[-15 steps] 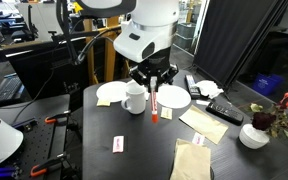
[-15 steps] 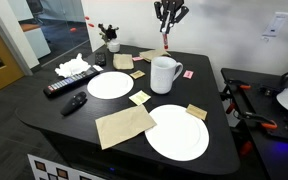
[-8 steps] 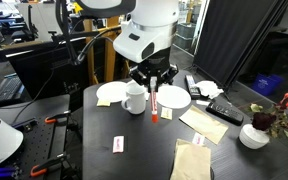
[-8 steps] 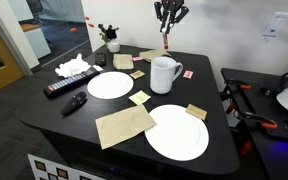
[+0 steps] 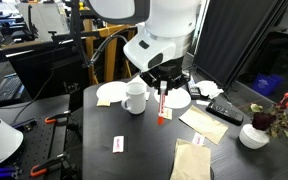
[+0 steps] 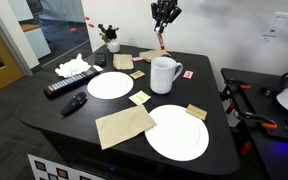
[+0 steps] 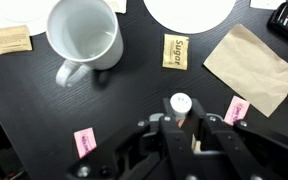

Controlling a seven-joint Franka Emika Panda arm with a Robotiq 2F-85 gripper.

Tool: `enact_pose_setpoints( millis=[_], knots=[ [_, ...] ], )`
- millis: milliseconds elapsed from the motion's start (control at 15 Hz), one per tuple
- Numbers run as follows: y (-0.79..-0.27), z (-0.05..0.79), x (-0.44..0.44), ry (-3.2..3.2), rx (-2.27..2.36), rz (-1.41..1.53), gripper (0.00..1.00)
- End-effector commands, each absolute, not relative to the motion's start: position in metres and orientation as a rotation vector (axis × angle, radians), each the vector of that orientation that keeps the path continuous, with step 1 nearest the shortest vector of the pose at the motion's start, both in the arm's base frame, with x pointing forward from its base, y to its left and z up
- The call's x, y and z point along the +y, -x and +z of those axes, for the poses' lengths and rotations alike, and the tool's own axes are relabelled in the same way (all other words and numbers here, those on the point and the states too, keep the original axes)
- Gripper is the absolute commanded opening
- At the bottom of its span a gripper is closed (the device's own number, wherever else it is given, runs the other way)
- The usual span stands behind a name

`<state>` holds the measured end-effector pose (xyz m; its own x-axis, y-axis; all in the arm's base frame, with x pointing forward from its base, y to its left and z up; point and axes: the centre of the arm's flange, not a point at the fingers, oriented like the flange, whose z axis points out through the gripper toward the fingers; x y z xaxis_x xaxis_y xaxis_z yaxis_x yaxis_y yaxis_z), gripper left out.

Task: Remove the marker from the mug cup and place it on the table

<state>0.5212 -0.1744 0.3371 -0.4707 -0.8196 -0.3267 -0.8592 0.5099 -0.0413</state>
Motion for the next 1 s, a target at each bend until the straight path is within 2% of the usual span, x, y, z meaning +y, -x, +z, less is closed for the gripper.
enact_pose_setpoints(
  millis=[0, 933],
  knots=[
    [-0.548, 0.343, -0.18, 1.295, 2.523, 0.229, 0.05],
    [-0.586, 0.275, -0.165, 1.15, 2.801, 0.293, 0.05]
  ],
)
